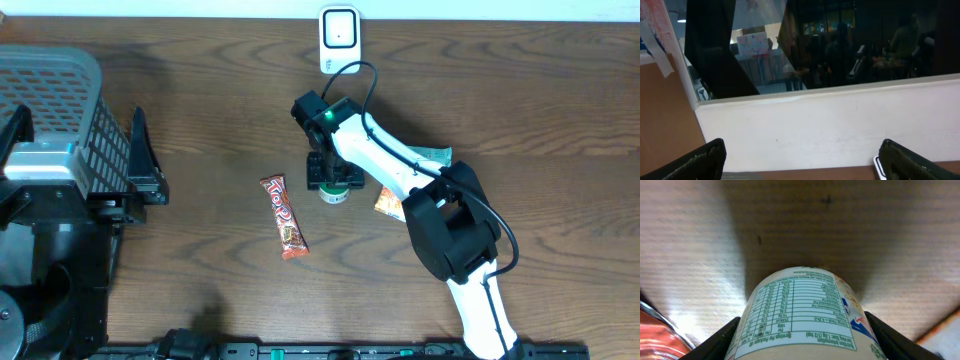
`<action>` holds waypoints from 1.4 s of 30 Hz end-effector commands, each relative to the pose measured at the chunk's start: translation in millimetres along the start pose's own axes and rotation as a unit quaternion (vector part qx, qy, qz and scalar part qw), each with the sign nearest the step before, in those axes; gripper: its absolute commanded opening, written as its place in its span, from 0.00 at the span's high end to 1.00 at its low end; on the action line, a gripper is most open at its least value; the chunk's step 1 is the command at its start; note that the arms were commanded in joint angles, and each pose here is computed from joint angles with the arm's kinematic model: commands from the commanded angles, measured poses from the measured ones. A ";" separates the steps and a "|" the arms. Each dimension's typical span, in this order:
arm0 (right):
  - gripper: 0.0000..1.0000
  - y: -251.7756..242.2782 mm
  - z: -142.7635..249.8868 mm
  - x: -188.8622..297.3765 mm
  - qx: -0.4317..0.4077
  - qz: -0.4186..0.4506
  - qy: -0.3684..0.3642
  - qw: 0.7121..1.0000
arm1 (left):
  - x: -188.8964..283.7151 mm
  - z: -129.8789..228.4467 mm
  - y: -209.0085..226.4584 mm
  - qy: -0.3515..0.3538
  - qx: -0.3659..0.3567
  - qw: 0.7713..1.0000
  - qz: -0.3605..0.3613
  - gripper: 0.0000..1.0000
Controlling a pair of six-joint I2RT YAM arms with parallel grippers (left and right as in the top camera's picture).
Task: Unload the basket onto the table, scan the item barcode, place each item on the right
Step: 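Reach the right gripper down and grasp the green-capped bottle, then lift the bottle with the right gripper and hold it at the scanner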
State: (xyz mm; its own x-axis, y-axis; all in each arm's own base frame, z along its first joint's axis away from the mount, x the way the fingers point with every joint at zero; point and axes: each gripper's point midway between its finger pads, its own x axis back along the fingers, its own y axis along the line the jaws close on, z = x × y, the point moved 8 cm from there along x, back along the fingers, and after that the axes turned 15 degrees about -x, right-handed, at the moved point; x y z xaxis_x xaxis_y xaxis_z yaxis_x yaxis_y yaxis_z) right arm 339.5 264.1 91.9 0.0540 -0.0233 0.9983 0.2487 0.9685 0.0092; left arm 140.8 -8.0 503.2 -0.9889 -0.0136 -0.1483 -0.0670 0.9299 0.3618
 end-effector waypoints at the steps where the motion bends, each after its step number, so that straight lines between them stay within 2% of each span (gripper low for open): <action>1: 0.55 -1.0 -3.5 9.9 0.003 0.013 0.008 1.000 | 0.8 -0.3 0.5 -0.003 0.003 1.000 -0.001 0.02; 6: 0.49 -5.9 -0.8 61.0 0.011 0.020 0.037 0.999 | 0.2 0.6 0.0 -0.001 0.003 1.000 0.000 0.02; 11: 0.48 -7.6 15.9 86.2 0.043 0.001 0.101 0.994 | 0.2 0.6 0.0 -0.001 0.003 1.000 0.000 0.02; 15: 0.46 -7.3 29.9 90.0 0.071 -0.031 0.168 0.983 | 0.2 0.6 0.0 -0.002 0.003 1.000 0.000 0.02; 19: 0.44 -6.0 36.9 92.7 0.068 -0.048 0.201 0.976 | -1.4 2.4 -1.9 -0.002 0.002 1.000 0.004 0.02; 23: 0.35 -0.9 41.8 94.1 0.083 -0.079 0.227 0.967 | -6.7 8.6 -6.8 0.000 0.002 1.000 0.010 0.02; 32: 0.37 -14.1 36.3 80.2 0.050 -0.079 0.265 0.960 | -21.6 29.1 -18.6 0.008 0.000 1.000 0.014 0.02; 42: 0.38 -26.0 40.3 60.2 0.038 -0.053 0.292 0.954 | -22.3 30.1 -19.1 0.008 0.000 1.000 0.014 0.02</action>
State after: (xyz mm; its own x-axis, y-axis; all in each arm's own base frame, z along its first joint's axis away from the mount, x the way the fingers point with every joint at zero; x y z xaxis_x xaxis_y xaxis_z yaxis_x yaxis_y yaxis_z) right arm 300.2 246.1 153.2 0.5531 -0.2084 0.8066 0.2138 0.9713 0.1044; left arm 169.6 -14.3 469.9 -0.9936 -0.0020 -0.1129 -0.0441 0.9275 0.3712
